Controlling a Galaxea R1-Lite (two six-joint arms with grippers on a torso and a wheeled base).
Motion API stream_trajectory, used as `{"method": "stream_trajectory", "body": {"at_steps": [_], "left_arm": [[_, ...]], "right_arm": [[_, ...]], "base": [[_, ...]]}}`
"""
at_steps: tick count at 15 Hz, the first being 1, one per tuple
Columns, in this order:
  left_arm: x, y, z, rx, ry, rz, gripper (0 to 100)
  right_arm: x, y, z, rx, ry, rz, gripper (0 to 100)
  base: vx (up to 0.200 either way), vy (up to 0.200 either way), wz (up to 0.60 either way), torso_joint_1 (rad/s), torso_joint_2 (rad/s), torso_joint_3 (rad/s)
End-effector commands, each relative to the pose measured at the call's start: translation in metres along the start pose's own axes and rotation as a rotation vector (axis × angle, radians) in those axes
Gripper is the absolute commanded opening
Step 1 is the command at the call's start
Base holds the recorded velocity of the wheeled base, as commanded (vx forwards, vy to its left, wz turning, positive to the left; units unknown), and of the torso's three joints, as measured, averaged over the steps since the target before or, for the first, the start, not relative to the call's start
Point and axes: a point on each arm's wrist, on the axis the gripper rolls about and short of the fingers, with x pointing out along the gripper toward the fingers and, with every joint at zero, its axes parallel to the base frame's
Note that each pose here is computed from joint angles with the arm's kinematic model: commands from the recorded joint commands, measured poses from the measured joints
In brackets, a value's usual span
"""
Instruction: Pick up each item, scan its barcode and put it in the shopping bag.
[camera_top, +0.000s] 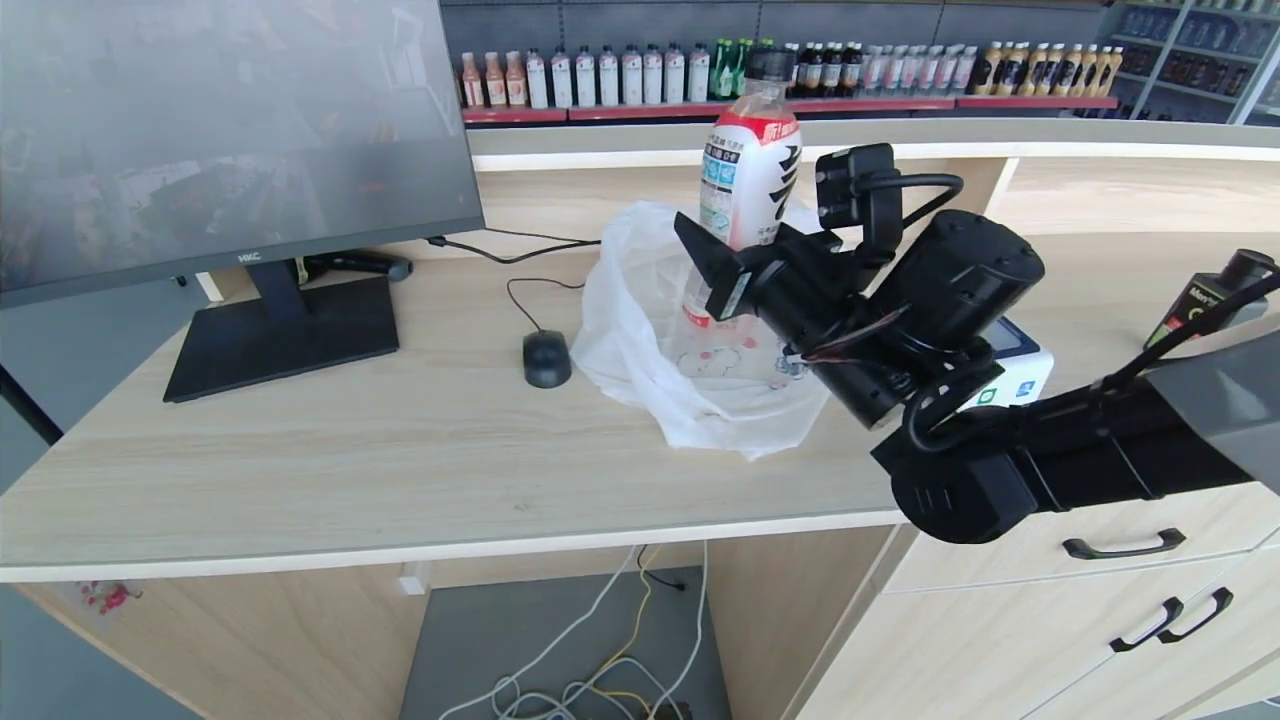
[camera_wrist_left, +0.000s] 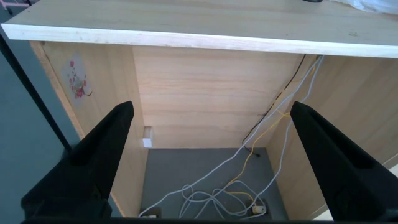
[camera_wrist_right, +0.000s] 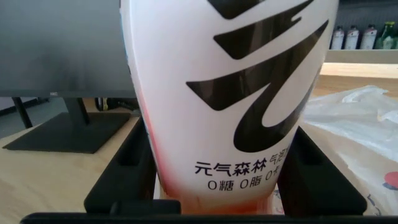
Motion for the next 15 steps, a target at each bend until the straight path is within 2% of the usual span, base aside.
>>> {"method": "stream_trajectory", "body": {"at_steps": [1,6,9,12,15], "left_arm": [[0.0,0.0,0.0,0.0,0.0,-0.001,100],[0.0,0.0,0.0,0.0,0.0,-0.001,100],[0.0,0.0,0.0,0.0,0.0,-0.001,100],[0.0,0.0,0.0,0.0,0.0,-0.001,100],[0.0,0.0,0.0,0.0,0.0,-0.001,100]], "right_arm": [[0.014,-0.007,-0.016,0.012,-0.006,-0.014,0],[0.022,-0.035,-0.04,0.024,0.013,-0.051,0],[0.032,-0.045,-0.048,0.021,-0.01,-0.06,0],[0.037,-0.046,-0.057,0.025,0.03,-0.063,0],[0.046,-0.046,-0.062,0.024,0.033,-0.063,0]], "base": [[0.0,0.0,0.0,0.0,0.0,0.0],[0.0,0.0,0.0,0.0,0.0,0.0],[0.0,0.0,0.0,0.0,0.0,0.0],[0.0,0.0,0.0,0.0,0.0,0.0],[0.0,0.0,0.0,0.0,0.0,0.0]]}}
